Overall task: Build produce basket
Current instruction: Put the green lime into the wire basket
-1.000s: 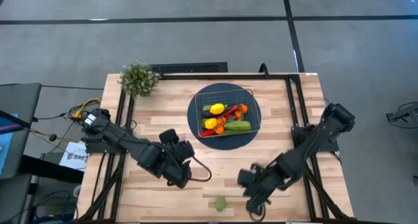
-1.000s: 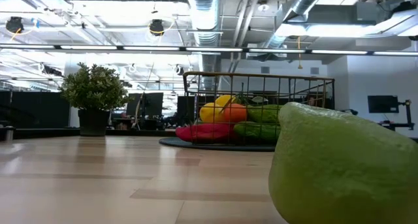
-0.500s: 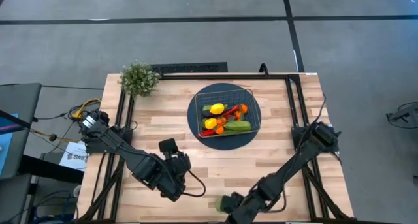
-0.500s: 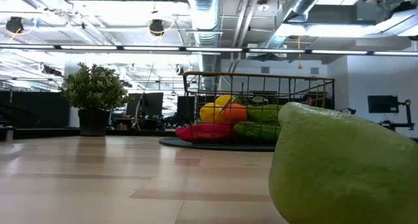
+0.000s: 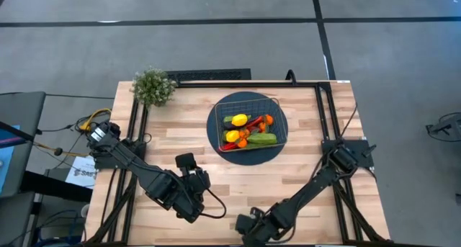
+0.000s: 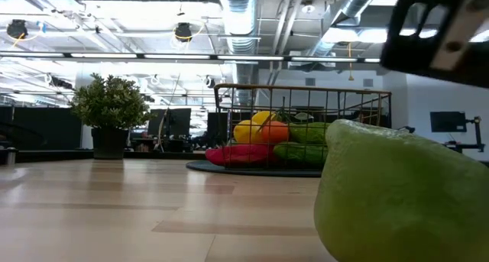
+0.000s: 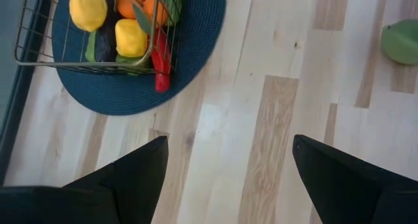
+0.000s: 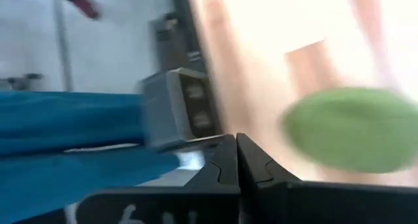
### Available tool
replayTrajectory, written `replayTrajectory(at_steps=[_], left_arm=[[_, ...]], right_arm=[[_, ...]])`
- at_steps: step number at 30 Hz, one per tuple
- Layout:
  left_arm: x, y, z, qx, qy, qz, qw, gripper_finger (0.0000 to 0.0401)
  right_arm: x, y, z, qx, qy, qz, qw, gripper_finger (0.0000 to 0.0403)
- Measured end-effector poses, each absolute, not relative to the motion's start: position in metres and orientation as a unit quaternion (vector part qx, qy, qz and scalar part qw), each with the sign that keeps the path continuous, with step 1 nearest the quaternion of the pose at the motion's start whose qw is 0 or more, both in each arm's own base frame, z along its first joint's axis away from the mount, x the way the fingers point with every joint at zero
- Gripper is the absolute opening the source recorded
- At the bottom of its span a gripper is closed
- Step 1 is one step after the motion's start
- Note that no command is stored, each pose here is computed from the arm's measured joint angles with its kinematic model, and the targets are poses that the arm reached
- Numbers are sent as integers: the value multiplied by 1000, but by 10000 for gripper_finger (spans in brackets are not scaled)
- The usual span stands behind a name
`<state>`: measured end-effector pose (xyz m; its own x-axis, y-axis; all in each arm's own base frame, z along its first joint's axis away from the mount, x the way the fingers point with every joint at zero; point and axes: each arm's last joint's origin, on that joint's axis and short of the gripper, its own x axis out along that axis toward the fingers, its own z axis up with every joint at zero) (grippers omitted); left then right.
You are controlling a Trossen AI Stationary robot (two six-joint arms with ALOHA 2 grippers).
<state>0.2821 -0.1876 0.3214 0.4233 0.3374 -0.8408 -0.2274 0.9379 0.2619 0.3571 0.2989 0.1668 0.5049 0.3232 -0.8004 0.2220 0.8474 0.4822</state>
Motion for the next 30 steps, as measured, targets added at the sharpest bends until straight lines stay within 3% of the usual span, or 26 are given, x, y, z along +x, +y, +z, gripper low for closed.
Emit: replayTrajectory(at_steps=[15,24,30], left_arm=[[281,-187,321,61,515,168,839,313],[281,-187,321,61,514,167,839,313],[281,-187,321,61,515,167,839,313]], right_arm=[[379,257,164,210,503,-4,838,4],[382,230,157,159,550,-39,819,3],[384,222,190,171,538,-14,825,3]])
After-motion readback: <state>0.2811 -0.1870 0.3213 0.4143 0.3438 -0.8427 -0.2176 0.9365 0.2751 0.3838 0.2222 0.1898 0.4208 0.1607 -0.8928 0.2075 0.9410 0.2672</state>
